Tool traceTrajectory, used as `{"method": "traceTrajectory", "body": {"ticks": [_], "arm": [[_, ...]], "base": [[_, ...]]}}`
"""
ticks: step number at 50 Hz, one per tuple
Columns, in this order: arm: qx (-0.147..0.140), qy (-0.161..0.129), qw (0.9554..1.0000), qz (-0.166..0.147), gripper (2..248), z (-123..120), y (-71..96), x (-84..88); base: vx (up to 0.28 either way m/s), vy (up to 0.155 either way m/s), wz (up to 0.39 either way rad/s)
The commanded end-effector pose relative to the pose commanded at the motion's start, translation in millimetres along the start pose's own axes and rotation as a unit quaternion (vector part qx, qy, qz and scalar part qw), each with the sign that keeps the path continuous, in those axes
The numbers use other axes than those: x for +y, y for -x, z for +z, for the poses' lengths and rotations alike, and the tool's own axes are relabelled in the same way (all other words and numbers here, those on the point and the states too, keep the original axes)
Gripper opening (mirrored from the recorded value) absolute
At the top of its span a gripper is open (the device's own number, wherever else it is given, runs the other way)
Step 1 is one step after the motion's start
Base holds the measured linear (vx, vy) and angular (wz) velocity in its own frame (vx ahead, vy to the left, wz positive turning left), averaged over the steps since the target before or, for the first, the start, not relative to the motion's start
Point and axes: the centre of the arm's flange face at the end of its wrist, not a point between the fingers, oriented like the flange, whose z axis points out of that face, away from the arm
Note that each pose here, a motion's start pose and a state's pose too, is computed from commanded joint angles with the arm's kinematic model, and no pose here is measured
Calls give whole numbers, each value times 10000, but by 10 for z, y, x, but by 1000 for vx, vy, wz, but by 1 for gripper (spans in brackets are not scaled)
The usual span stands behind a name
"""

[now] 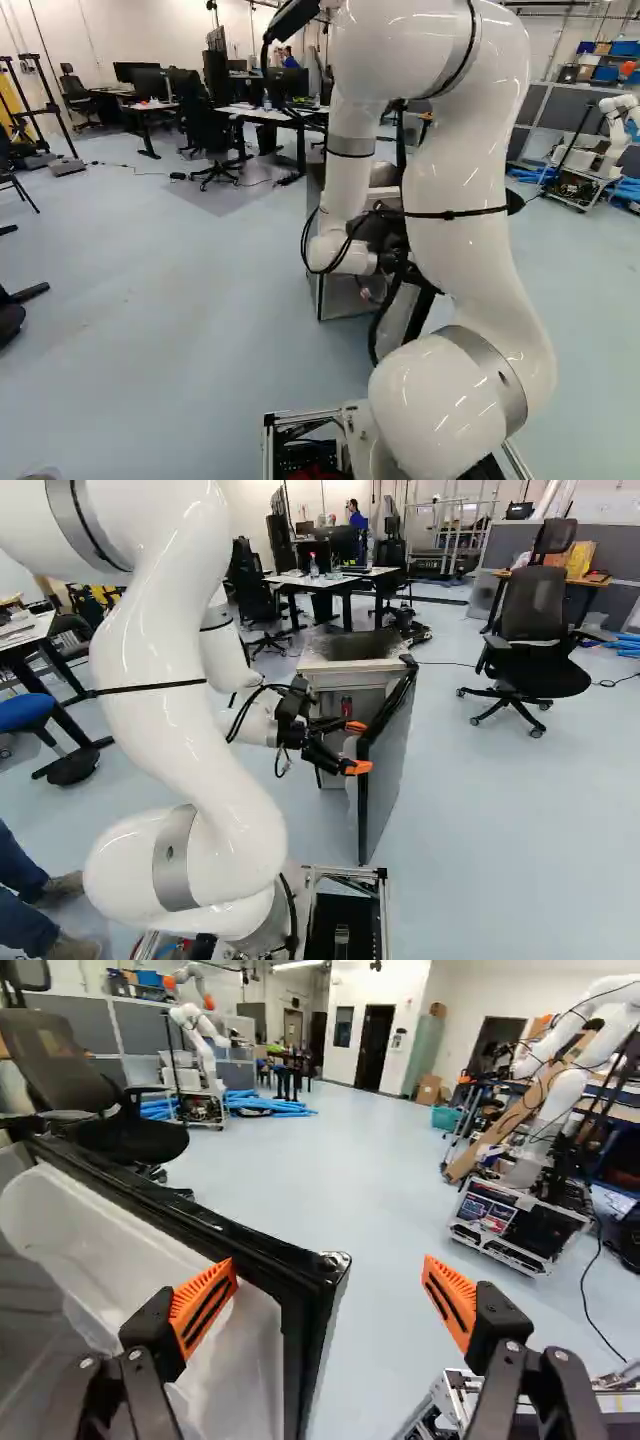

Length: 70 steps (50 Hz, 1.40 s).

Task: Grab a drink from the fridge

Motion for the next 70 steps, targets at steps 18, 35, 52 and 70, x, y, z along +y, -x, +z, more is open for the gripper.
{"method": "traceTrajectory", "body": {"ticks": [18, 35, 52, 70], "arm": [[-105, 595, 9974, 391, 247, 385, -143, -263], [-169, 1101, 9909, 761, 247, 775, -282, -495], [-202, 1549, 9814, 1115, 247, 1182, -419, -694], [-208, 1964, 9692, 1474, 247, 1625, -562, -873]], "base": [[0, 0, 0], [0, 0, 0], [0, 0, 0], [0, 0, 0]]}}
